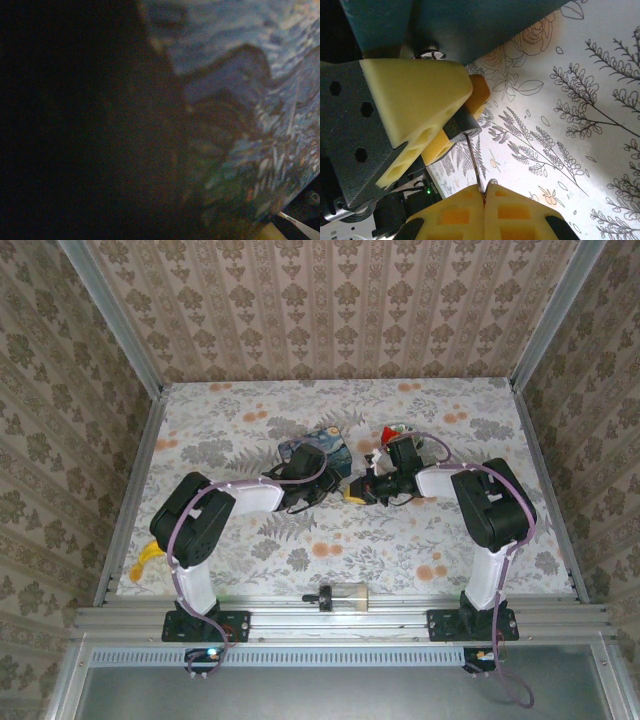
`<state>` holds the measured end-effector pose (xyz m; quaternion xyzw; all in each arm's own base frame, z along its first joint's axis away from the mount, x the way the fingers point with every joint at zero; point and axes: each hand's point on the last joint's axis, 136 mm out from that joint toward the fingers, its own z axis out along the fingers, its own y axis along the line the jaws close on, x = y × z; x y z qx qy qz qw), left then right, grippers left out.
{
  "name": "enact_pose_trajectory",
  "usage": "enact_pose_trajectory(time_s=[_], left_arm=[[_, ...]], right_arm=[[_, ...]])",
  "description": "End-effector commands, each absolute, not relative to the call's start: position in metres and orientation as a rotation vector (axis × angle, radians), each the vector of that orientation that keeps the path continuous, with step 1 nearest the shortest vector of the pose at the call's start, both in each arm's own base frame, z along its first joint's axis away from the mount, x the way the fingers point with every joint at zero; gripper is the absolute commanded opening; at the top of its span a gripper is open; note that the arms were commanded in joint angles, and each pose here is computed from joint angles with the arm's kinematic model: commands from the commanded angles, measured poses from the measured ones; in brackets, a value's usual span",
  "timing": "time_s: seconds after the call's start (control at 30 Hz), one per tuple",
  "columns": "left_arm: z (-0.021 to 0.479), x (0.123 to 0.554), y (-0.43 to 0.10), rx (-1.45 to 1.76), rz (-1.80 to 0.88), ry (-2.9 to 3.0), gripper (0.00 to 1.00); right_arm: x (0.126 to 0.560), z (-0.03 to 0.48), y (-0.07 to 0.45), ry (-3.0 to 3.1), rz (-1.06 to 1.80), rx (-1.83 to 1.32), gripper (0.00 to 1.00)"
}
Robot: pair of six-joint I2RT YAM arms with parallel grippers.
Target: Unlock the padlock with the key
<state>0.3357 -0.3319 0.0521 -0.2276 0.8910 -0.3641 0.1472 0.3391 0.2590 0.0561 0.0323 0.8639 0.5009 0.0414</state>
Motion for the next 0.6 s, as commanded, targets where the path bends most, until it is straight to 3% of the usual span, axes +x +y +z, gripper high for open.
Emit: enact_pose_trajectory(time_s=[0.0, 0.57], left_arm=[[0.032, 0.285, -0.346, -0.689, -1.138, 2.788, 0.00], [0.015, 0.295, -0.329, -0.896, -1.106, 2.750, 0.00]], right_arm=[[0.355, 0.077, 0.268, 2.514, 1.524, 0.017, 0.00], [0.321, 0.049, 0.249, 2.612, 1.399, 0.047, 0.00]])
